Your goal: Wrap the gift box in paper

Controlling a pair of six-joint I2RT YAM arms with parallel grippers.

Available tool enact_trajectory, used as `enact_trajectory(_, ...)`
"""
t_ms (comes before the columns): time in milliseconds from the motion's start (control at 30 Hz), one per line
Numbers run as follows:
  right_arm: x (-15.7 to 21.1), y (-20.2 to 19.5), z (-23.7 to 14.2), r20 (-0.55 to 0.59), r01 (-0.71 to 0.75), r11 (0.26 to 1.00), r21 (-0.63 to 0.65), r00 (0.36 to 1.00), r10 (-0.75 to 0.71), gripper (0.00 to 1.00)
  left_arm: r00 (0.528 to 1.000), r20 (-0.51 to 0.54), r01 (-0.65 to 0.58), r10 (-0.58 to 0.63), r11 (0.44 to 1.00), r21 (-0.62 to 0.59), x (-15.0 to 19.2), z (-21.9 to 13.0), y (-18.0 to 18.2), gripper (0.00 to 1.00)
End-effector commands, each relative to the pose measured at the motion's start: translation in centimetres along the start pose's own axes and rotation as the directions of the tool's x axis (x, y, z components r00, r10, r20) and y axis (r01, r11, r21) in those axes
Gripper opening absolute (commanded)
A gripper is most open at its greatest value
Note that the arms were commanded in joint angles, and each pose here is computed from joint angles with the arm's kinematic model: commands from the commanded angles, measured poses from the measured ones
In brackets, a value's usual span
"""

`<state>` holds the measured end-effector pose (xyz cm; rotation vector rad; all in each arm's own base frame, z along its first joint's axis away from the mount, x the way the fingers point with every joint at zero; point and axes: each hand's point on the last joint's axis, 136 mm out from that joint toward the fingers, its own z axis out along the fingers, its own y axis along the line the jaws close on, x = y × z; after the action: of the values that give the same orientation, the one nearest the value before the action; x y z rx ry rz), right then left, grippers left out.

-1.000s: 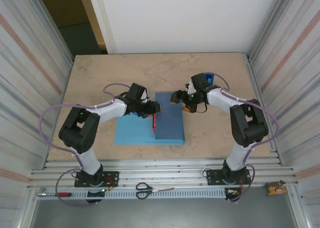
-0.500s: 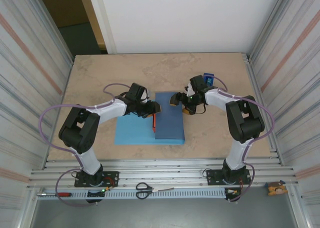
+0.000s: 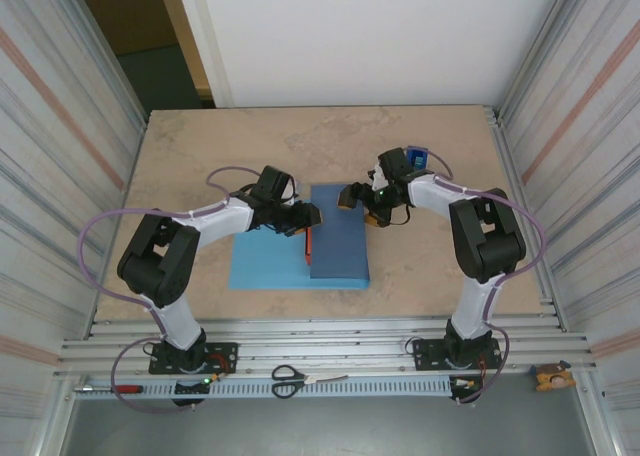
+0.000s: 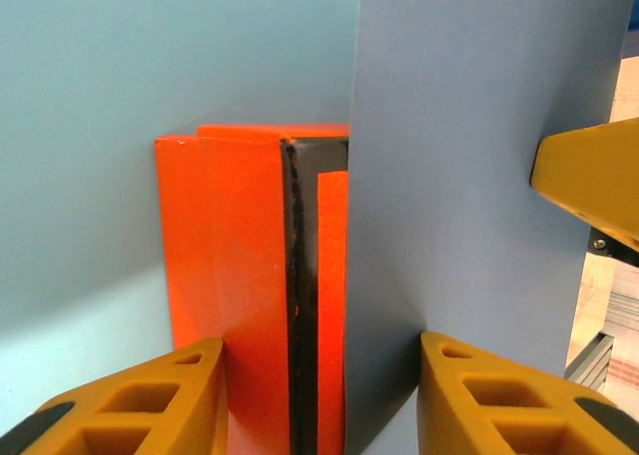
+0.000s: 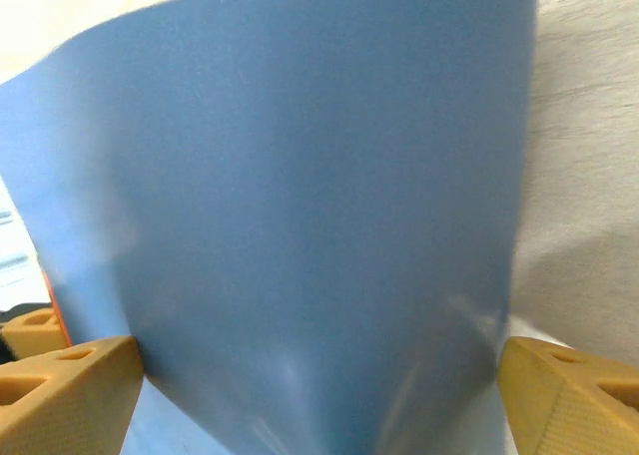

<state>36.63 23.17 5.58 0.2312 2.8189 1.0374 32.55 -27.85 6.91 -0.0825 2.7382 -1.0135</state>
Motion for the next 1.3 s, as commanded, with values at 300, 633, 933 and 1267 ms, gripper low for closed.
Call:
enact_trajectory(300, -0.9, 1.5, -1.3, 0.028, 0.023, 0.999, -0.026, 0.999, -0.022, 0.90, 0.994, -0.094, 0.044, -0.063, 0.980, -0.194, 3.7, 1.5, 5.5, 0.45)
enact_trajectory(633, 1.6, -1.5, 1.4, -0.065, -0.002, 1.000, 0.029, 0.998, 0.004, 0.92, 0.994, -0.092, 0.042, -0.061, 0.981, -0.192, 3.6, 1.5, 5.5, 0.45)
enact_trajectory(933, 2.7, -4.3, 1.8, -0.068, -0.011, 0.992, 0.125, 0.998, 0.020, 0.90, 0.994, -0.090, 0.040, -0.057, 0.981, -0.187, 3.4, 1.5, 5.2, 0.45)
enact_trajectory(1267, 0.6, 1.6, -0.4, -0.023, 0.047, 0.998, -0.046, 0.999, -0.048, 0.94, 0.993, -0.099, 0.042, -0.062, 0.980, -0.193, 3.9, 1.6, 5.6, 0.45)
